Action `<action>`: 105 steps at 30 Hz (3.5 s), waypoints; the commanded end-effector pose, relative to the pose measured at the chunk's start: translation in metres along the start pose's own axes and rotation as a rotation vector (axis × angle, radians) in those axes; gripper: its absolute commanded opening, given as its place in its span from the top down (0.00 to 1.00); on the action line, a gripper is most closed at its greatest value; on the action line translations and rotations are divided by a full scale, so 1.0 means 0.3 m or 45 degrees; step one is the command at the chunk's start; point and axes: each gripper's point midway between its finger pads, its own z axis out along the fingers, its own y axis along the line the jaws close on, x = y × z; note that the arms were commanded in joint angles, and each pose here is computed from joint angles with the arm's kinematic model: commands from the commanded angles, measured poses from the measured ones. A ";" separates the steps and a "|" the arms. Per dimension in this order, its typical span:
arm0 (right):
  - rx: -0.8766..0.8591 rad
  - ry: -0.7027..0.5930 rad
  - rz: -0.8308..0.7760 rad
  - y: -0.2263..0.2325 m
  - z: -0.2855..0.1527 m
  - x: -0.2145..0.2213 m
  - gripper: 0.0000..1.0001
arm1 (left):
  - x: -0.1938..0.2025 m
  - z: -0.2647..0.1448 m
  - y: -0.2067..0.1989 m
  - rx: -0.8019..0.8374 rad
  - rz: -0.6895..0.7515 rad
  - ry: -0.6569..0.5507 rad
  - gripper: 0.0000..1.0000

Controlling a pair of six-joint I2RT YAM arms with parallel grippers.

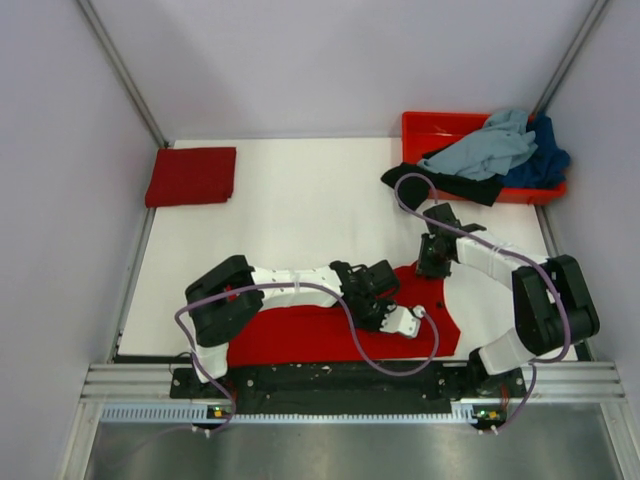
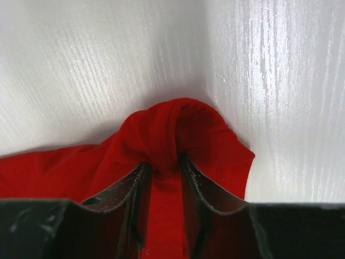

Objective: Fold and stack the t-shirts
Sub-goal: Fold the other side of the tshirt into a rectangle, then rotate the tshirt 90 degrees

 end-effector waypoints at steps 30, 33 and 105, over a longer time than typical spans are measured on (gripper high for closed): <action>0.040 -0.294 -0.074 -0.002 -0.212 -0.240 0.71 | 0.089 -0.494 0.086 -0.021 -0.286 -0.063 0.61; -0.028 -0.266 -0.060 0.047 -0.184 -0.227 0.85 | 0.299 -0.560 0.147 -0.150 -0.542 0.004 0.68; -0.596 -0.165 0.072 0.645 0.441 -0.901 1.00 | 1.017 -0.447 -0.236 -0.250 -1.261 0.537 0.68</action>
